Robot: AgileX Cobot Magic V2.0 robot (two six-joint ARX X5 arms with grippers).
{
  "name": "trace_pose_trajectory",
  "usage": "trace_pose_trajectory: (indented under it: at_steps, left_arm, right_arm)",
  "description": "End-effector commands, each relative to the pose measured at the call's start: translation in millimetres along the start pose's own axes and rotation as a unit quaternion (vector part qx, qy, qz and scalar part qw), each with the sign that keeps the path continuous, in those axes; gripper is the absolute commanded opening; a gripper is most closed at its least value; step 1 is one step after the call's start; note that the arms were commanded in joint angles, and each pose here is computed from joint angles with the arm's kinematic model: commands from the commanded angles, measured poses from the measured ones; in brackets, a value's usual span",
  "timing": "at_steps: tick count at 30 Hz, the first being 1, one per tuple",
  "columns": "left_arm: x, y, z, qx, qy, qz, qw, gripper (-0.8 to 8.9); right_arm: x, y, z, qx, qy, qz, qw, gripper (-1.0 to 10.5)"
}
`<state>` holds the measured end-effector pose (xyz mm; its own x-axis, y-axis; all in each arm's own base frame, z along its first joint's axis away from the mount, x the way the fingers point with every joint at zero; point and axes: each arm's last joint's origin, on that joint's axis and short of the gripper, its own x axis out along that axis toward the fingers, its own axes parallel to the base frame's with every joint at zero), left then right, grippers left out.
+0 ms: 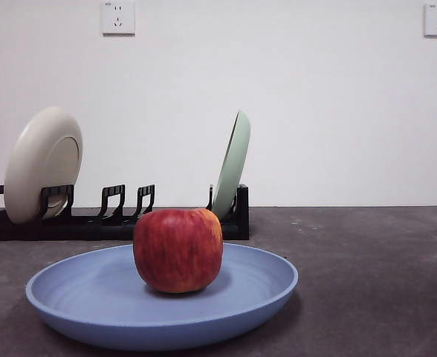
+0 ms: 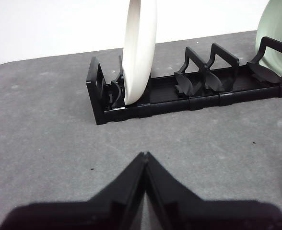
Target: Take the blue plate from the plate rack,put the plate on the table,take the apple from the table,put the apple in the plate
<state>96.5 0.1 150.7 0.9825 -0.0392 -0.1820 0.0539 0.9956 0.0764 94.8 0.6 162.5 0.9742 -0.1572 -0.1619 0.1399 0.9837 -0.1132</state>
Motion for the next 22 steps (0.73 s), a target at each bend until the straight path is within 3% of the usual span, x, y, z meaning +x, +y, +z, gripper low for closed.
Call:
trace_pose_trajectory:
  at_steps: [1,22]
  left_arm:
    - [1.0,0.1,-2.1,0.000,-0.002,0.000,1.000,-0.04]
    - [1.5,0.1,-2.6,0.000,0.003,0.000,1.000,-0.04]
  right_arm:
    - [1.6,1.1,-9.1,-0.001,-0.001,0.001,1.000,0.0]
    - [2.7,-0.4,-10.9,0.000,0.000,-0.009,1.000,0.0]
